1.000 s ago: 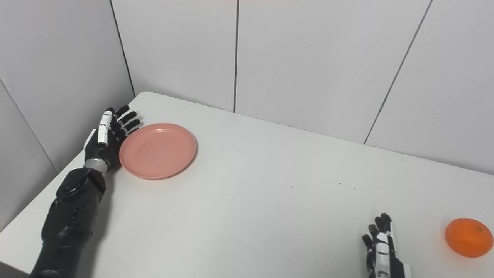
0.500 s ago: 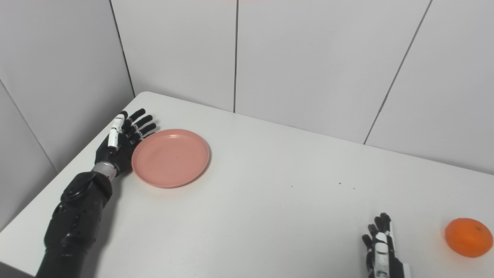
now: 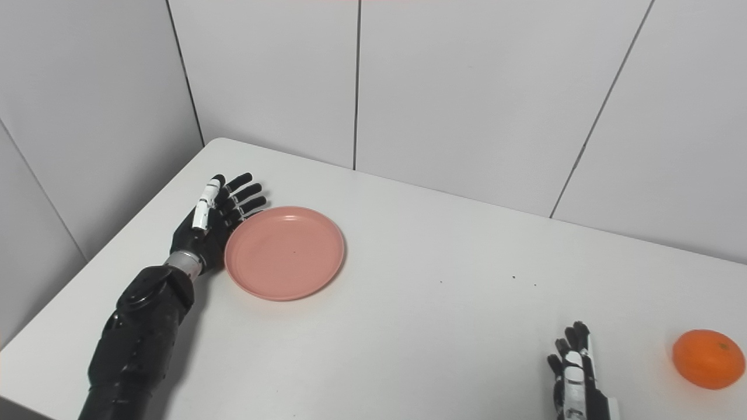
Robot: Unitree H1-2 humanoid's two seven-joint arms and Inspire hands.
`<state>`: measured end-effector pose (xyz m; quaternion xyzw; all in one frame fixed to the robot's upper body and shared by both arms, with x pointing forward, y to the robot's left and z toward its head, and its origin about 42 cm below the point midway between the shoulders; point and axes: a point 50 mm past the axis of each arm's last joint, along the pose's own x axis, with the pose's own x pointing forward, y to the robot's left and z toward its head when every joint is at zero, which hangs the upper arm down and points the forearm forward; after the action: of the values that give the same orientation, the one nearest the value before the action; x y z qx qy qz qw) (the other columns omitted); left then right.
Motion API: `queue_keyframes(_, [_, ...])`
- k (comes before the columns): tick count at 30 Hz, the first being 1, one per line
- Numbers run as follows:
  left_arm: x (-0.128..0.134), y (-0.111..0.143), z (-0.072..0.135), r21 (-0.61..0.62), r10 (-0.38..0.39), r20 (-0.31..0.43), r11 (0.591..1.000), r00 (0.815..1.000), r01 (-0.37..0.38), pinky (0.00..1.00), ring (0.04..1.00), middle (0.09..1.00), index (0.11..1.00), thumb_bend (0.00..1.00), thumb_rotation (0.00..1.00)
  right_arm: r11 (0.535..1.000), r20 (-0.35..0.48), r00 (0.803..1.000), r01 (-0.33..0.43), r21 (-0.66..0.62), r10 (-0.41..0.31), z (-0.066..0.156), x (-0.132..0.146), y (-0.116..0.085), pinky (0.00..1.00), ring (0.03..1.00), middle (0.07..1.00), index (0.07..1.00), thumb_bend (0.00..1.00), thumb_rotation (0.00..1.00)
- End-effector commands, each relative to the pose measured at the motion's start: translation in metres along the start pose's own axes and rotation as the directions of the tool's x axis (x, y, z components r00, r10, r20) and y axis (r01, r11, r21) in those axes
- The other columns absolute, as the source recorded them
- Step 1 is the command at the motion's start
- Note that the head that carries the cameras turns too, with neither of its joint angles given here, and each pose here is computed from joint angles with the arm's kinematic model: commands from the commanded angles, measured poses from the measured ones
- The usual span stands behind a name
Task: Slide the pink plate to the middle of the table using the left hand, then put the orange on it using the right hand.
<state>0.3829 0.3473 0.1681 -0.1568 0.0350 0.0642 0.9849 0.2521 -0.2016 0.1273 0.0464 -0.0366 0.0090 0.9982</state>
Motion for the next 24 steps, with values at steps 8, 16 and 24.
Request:
queue_keyframes(8, [0.002, -0.034, 0.001, 0.012, -0.091, 0.012, 0.996, 0.996, 0.091, 0.79, 0.815, 0.823, 0.806, 0.33, 1.00, 1.000, 0.058, 0.998, -0.009, 0.004, 0.009, 0.011, 0.004, 0.003, 1.00, 0.985, 0.997, 0.999, 0.19, 1.00])
queue_keyframes(16, [0.001, -0.054, -0.006, 0.016, -0.114, -0.018, 0.993, 0.993, 0.114, 0.81, 0.824, 0.833, 0.826, 0.35, 1.00, 1.000, 0.050, 0.999, -0.010, -0.007, 0.011, 0.012, 0.003, 0.004, 1.00, 0.988, 1.000, 1.000, 0.19, 1.00])
queue_keyframes(24, [0.002, -0.072, -0.010, 0.016, -0.137, -0.043, 0.990, 0.990, 0.138, 0.79, 0.809, 0.816, 0.806, 0.35, 1.00, 1.000, 0.060, 0.998, -0.003, -0.009, 0.004, 0.013, 0.004, 0.007, 1.00, 0.980, 0.993, 0.993, 0.20, 1.00])
